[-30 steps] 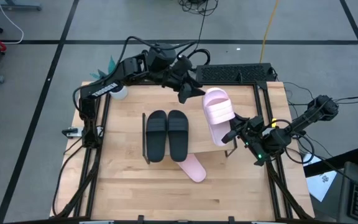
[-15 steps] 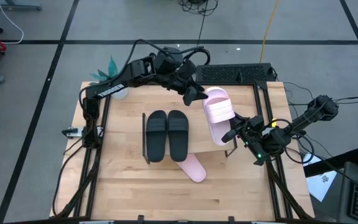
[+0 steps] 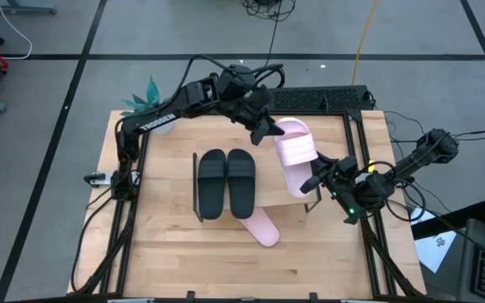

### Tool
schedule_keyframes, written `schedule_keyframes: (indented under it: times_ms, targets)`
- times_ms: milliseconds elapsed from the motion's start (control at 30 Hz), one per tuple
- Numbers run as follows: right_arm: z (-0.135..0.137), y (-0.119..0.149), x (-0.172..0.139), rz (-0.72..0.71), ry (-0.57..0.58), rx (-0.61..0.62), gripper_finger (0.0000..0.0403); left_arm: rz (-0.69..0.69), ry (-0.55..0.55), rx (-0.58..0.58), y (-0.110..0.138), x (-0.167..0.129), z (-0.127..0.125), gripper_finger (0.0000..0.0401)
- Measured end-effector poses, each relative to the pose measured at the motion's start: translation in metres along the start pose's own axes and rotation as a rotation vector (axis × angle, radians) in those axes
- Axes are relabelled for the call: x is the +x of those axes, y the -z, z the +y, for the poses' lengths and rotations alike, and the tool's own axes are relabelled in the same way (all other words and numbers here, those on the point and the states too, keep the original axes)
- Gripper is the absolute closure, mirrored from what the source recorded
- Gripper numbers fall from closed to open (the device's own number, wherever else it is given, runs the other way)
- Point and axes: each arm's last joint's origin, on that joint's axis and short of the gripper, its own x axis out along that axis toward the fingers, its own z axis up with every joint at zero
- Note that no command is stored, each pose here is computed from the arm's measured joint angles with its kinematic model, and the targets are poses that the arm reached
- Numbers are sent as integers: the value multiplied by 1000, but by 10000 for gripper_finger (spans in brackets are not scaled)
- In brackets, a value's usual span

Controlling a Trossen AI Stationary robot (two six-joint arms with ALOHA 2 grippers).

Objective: Pick and place slides into the shelf
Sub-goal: Put the right pink slipper on the shelf

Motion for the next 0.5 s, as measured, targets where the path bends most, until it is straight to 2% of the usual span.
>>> schedule_keyframes:
  times_ms: [267, 500]
  targets:
    - [1, 0, -10, 11, -49, -58, 322, -3, 6, -11, -3, -5, 10, 378]
    - [2, 0, -32, 38, -141, -70, 276, -28, -16, -65, -12, -20, 34, 378]
